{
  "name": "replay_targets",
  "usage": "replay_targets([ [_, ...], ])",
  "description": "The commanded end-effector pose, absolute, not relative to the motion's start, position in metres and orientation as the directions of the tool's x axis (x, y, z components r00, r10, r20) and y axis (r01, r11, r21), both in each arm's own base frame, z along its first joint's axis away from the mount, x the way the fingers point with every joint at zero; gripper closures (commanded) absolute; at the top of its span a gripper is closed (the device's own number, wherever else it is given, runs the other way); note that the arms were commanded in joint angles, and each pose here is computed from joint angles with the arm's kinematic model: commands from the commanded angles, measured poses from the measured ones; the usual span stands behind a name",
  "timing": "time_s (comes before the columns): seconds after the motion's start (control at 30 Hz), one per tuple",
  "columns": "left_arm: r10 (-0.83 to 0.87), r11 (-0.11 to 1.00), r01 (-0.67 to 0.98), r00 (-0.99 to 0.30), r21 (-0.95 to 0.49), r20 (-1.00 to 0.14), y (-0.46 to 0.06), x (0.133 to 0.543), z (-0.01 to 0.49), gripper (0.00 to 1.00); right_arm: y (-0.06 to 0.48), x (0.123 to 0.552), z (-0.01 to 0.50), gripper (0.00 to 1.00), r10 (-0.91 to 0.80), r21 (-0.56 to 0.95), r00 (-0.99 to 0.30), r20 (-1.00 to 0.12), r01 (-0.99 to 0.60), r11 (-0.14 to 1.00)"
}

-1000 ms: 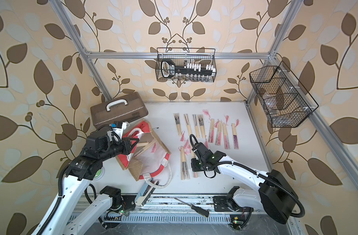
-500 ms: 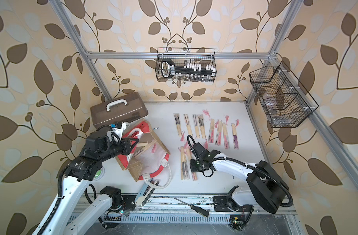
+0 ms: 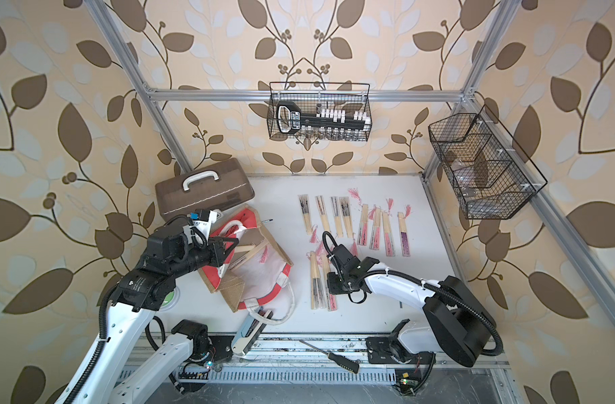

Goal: Take out the folding fans from the tote bags
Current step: Place the folding fan at the center of the board.

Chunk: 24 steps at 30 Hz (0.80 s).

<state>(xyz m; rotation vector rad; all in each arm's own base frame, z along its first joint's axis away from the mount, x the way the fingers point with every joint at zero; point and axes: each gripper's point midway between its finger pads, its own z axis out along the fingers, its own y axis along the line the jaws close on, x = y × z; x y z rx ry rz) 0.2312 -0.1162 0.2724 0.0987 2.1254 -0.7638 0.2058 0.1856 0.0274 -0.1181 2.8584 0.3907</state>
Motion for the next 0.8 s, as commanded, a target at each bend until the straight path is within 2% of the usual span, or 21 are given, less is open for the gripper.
replay_targets([
  [0.0,-0.207,0.809,0.344,-0.592,-0.477,-0.779,-0.114,0.233,0.286,1.0,0.172,0.206,0.023,0.74,-0.026,0.196,-0.965,-0.263,-0.08,0.977],
  [0.13,-0.207,0.809,0.343,-0.594,-0.478,-0.777,-0.114,0.233,0.285,1.0,0.175,0.213,0.041,0.74,-0.006,0.222,-0.944,-0.33,-0.083,0.972],
  [0.3,-0.206,0.804,0.352,-0.592,-0.479,-0.779,-0.115,0.233,0.287,1.0,0.185,0.224,0.099,0.72,0.045,0.29,-0.868,-0.495,-0.116,0.95],
  [0.43,-0.207,0.802,0.357,-0.586,-0.479,-0.783,-0.116,0.232,0.289,1.0,0.194,0.225,0.142,0.71,0.124,0.366,-0.802,-0.584,-0.124,0.922],
  [0.6,-0.208,0.793,0.366,-0.587,-0.486,-0.782,-0.118,0.233,0.29,1.0,0.232,0.21,0.183,0.71,0.164,0.486,-0.733,-0.66,-0.251,0.837],
  [0.77,-0.211,0.789,0.369,-0.588,-0.491,-0.781,-0.119,0.234,0.291,1.0,0.268,0.186,0.211,0.71,0.159,0.507,-0.681,-0.715,-0.348,0.788],
])
